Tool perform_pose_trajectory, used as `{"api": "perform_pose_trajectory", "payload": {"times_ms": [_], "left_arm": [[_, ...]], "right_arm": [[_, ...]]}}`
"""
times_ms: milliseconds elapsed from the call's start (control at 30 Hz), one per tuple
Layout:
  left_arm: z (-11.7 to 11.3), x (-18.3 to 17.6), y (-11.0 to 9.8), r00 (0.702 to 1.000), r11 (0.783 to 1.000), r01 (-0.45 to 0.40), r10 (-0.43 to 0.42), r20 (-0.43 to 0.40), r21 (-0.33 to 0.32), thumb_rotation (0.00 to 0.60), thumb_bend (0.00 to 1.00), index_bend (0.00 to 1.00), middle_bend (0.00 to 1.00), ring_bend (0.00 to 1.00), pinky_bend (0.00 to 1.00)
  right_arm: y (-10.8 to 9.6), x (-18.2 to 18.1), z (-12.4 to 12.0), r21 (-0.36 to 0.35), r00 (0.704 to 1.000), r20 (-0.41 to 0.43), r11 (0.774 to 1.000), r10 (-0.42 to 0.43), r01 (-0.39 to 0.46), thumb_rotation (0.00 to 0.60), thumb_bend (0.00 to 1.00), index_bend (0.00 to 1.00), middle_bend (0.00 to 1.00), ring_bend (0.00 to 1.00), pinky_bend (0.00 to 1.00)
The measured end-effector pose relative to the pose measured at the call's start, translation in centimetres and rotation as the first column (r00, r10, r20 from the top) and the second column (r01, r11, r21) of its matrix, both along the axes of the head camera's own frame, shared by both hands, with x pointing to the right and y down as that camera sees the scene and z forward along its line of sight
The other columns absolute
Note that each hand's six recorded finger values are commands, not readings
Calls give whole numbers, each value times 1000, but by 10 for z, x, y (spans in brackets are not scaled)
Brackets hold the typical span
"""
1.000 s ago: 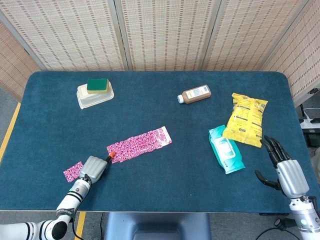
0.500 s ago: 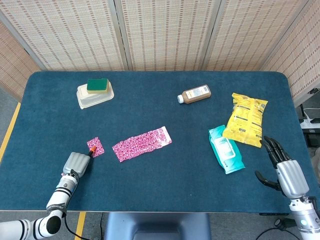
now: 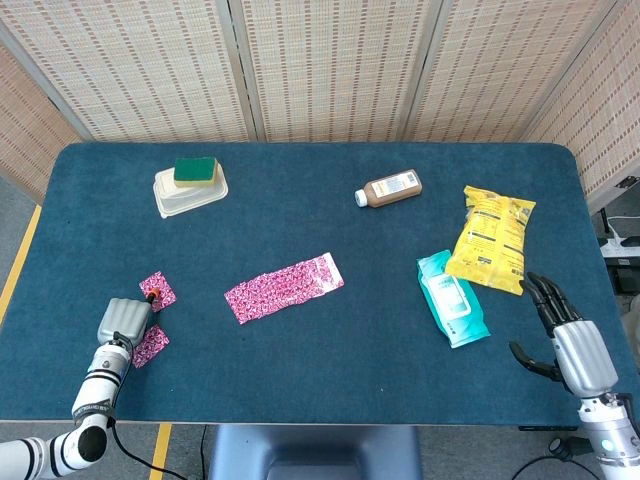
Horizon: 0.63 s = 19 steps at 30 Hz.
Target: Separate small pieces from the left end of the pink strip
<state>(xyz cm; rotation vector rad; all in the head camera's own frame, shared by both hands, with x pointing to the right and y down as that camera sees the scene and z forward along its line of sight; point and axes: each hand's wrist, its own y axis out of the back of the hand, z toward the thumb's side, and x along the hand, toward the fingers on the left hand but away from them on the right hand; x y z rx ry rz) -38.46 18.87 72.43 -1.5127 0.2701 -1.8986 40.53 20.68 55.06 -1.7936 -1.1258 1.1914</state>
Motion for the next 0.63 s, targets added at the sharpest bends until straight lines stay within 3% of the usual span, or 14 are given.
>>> {"api": "perform_pose_trajectory", "payload": {"times_ms": [167, 333, 467, 633], "left_arm": [[-19, 9, -4, 997, 997, -2, 8, -74, 79, 600, 711, 31, 695, 746, 671], [-49, 14, -3, 982, 978, -5, 44, -182, 208, 600, 659, 31, 543, 642, 664], [-83, 14, 9, 939, 942, 44, 75, -335, 333, 600, 598, 29, 386, 505, 632], [-118, -2, 37, 878, 902, 105, 114, -465, 418, 600, 540, 4, 234, 337, 548]], "right_arm": [[-1, 1, 1, -5, 1000, -2, 1000, 2, -2, 600, 215, 0, 0, 0, 267], [-2, 2, 3, -21, 1000, -8, 1000, 3, -3, 600, 215, 0, 0, 0, 267], [-2, 1, 7, -31, 1000, -18, 1000, 1, -2, 600, 216, 0, 0, 0, 267], [-1, 0, 14, -54, 999, -39, 999, -2, 0, 600, 216, 0, 0, 0, 267]]}}
